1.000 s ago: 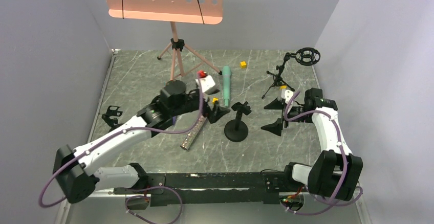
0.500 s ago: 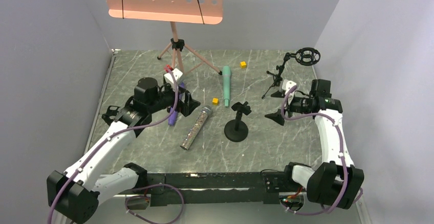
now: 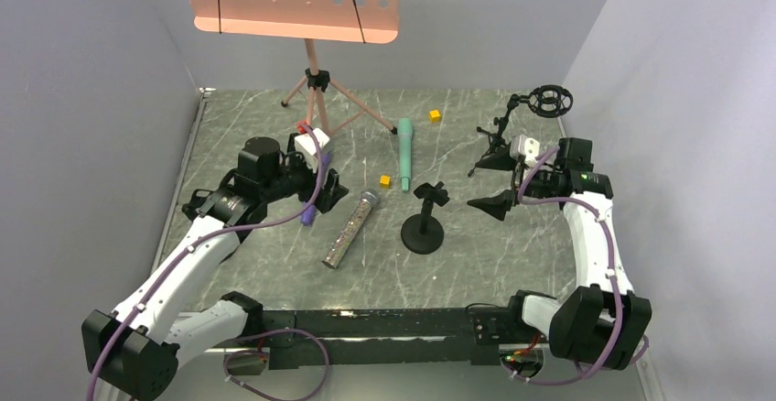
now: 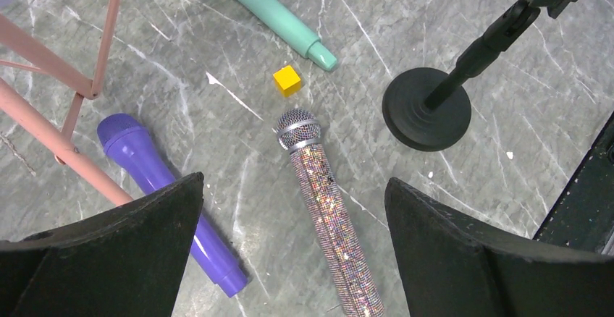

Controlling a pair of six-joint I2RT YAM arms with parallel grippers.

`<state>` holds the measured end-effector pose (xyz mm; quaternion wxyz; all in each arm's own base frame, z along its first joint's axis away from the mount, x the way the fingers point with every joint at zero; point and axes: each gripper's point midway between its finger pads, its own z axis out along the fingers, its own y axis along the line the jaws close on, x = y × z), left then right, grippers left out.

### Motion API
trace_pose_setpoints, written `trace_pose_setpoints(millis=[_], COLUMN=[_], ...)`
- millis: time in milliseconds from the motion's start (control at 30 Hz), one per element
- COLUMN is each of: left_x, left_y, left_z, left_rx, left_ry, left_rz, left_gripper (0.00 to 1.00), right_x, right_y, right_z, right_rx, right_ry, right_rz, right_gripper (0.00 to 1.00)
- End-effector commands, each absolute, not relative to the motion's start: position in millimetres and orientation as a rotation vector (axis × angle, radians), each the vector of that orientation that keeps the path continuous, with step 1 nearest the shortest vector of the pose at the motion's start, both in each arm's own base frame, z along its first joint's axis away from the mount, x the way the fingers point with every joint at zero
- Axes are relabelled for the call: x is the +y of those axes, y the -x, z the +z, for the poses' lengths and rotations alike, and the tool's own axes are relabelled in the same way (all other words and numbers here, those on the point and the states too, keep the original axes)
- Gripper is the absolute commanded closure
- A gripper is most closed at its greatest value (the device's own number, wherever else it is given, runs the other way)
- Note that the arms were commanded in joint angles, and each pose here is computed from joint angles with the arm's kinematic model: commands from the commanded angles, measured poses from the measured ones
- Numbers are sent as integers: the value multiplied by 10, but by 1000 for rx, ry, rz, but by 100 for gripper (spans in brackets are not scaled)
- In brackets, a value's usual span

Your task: Attach the microphones to the stand

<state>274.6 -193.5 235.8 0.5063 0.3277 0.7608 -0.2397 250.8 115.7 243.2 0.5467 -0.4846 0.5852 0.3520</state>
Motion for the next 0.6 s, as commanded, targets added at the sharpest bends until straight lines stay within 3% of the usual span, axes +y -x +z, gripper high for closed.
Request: trace_pose_setpoints(millis=[0,367,567], left_x=[-1928,-1918,-1898], left_y=[-2747,-2776,-2743], left_z=[2463,2409,2477], left_rx=[1789,1812,1786], left_ry=[-817,-815,-807], left_rz=[-566,-568,-562], left_gripper=[1,1,1], right_x=[1245,1519,1651], right_y=[-2457,-2623,-2667], right_z=[2547,2506,2496], right_rx=[1276,1255,1269], right_ry=[1144,1295,1264], right_rz=[898,940,1157], right_gripper=[0,0,0])
